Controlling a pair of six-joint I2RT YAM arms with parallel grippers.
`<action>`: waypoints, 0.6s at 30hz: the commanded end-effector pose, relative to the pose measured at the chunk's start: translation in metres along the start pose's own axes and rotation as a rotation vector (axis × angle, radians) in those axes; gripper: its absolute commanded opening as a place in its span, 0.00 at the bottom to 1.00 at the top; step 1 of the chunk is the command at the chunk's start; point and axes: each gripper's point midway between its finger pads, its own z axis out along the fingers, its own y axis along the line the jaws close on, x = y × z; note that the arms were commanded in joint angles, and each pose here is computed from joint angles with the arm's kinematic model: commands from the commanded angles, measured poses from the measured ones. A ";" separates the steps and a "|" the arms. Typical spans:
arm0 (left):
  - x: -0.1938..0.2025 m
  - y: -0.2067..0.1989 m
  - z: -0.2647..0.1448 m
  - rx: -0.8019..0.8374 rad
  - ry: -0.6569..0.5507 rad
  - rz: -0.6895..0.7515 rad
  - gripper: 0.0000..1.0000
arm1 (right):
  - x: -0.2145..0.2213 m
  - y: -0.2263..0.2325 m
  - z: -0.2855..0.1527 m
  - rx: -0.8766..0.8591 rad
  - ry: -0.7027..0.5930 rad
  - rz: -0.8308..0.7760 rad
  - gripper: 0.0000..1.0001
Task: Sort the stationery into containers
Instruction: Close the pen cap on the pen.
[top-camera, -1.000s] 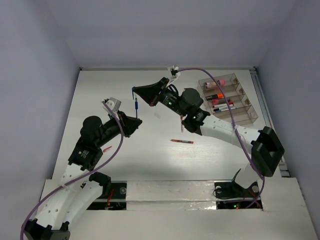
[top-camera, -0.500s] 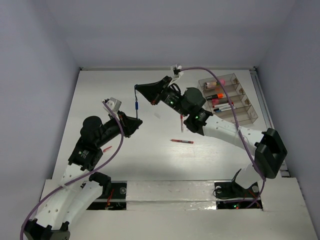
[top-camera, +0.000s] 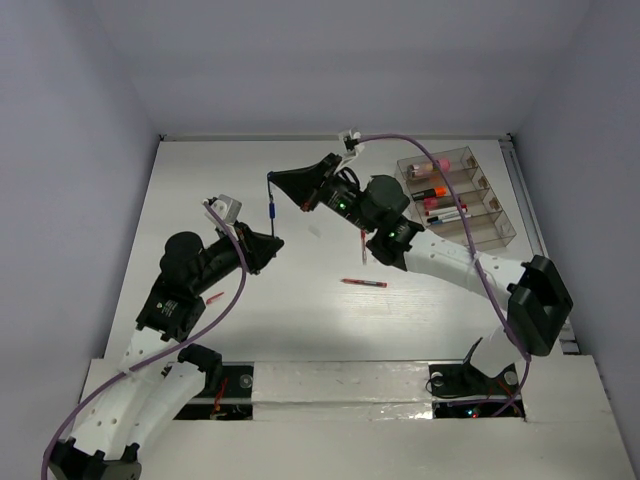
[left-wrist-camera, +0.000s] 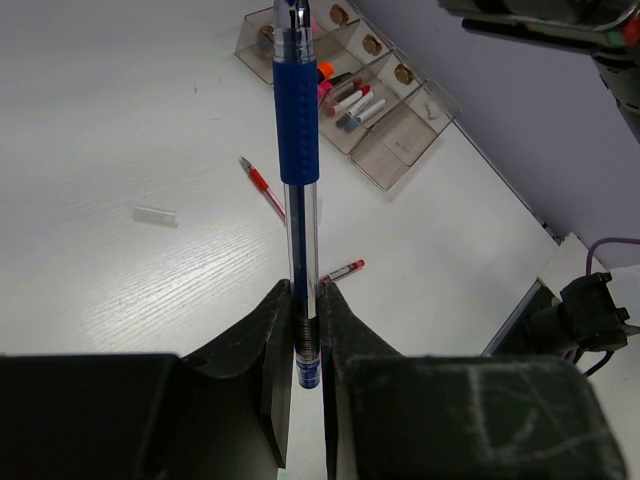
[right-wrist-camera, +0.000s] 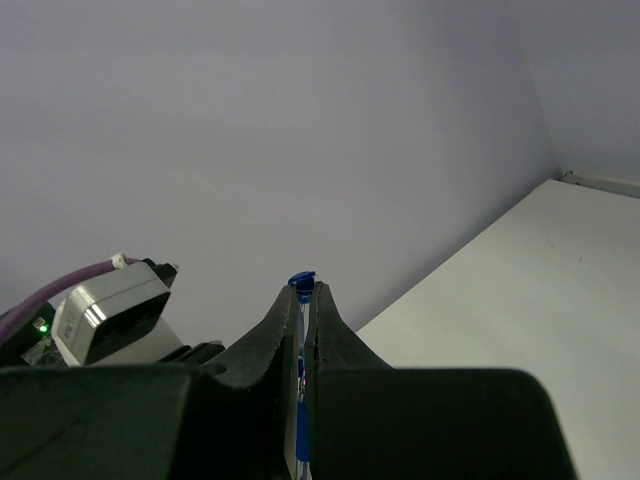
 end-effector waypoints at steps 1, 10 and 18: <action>-0.022 -0.010 -0.002 0.036 -0.068 0.034 0.00 | -0.008 0.016 0.008 -0.061 -0.024 0.010 0.00; -0.022 -0.011 -0.002 0.039 -0.070 0.035 0.00 | -0.001 0.015 0.012 -0.071 -0.005 0.029 0.00; -0.027 -0.008 -0.005 0.016 -0.095 0.033 0.00 | 0.000 0.015 0.003 -0.068 -0.011 0.035 0.00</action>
